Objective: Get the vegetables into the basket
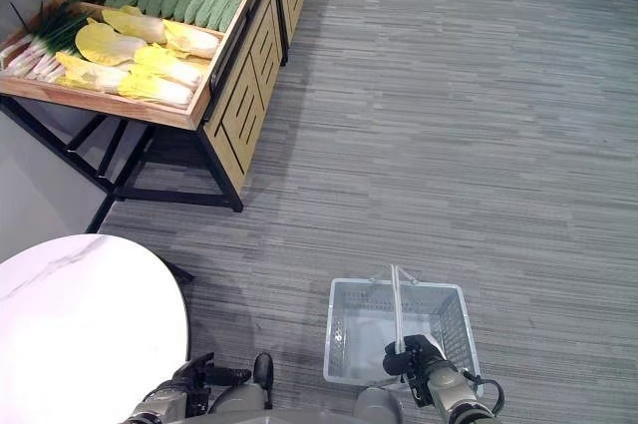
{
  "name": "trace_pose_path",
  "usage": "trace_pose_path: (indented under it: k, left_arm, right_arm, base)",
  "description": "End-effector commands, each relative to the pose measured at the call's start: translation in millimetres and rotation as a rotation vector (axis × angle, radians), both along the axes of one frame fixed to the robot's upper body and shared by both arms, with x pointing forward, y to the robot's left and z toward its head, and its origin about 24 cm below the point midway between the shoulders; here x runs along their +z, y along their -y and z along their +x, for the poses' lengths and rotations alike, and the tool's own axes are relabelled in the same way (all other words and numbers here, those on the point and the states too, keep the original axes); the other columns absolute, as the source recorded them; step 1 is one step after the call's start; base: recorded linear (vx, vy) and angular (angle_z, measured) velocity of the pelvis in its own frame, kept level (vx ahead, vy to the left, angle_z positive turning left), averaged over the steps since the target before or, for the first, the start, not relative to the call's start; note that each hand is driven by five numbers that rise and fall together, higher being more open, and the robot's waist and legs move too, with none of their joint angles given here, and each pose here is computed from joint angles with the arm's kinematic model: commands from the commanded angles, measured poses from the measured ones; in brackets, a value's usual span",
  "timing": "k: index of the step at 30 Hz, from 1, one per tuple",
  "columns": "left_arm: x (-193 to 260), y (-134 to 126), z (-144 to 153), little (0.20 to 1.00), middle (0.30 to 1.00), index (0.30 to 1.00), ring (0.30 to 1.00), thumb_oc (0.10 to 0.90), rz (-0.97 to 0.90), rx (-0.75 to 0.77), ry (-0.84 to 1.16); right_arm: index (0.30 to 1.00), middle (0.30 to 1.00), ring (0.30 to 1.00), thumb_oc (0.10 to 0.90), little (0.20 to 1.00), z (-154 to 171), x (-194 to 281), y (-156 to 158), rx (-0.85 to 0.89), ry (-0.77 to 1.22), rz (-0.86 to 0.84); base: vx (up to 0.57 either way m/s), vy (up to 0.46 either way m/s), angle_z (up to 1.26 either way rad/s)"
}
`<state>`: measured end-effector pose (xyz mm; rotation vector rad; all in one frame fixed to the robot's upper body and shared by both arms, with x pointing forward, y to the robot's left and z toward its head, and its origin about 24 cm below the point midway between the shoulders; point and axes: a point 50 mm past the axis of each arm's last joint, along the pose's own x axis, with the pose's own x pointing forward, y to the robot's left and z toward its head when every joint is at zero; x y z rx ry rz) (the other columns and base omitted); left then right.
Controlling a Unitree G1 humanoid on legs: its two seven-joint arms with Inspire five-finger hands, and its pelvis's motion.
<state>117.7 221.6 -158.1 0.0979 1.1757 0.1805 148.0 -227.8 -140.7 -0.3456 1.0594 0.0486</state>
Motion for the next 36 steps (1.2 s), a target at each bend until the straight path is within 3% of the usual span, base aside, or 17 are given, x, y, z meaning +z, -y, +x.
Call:
trace_pose_path:
  k: [1,16,36]
  left_arm:
    - [0,-12,-5,1.000,1.000,1.000,1.000,0.900,0.065,-0.042,-0.041]
    - [0,-19,-12,1.000,1.000,1.000,1.000,0.900,0.077,-0.029,-0.053]
    - [9,-26,11,1.000,1.000,1.000,1.000,0.900,0.098,-0.055,-0.004]
  right_arm:
    - [0.300,0.300,0.300,0.400,0.300,33,17,-1,0.018,0.141,0.017]
    - [0.300,0.300,0.300,0.400,0.300,20,8,-6,-0.004,0.089,0.038]
    - [0.300,0.300,0.300,0.400,0.300,26,11,2,-0.010,0.091,0.035]
  base:
    - [0.09,0.121,-0.04]
    - [0.06,0.083,-0.08]
    - [0.12,0.065,-0.05]
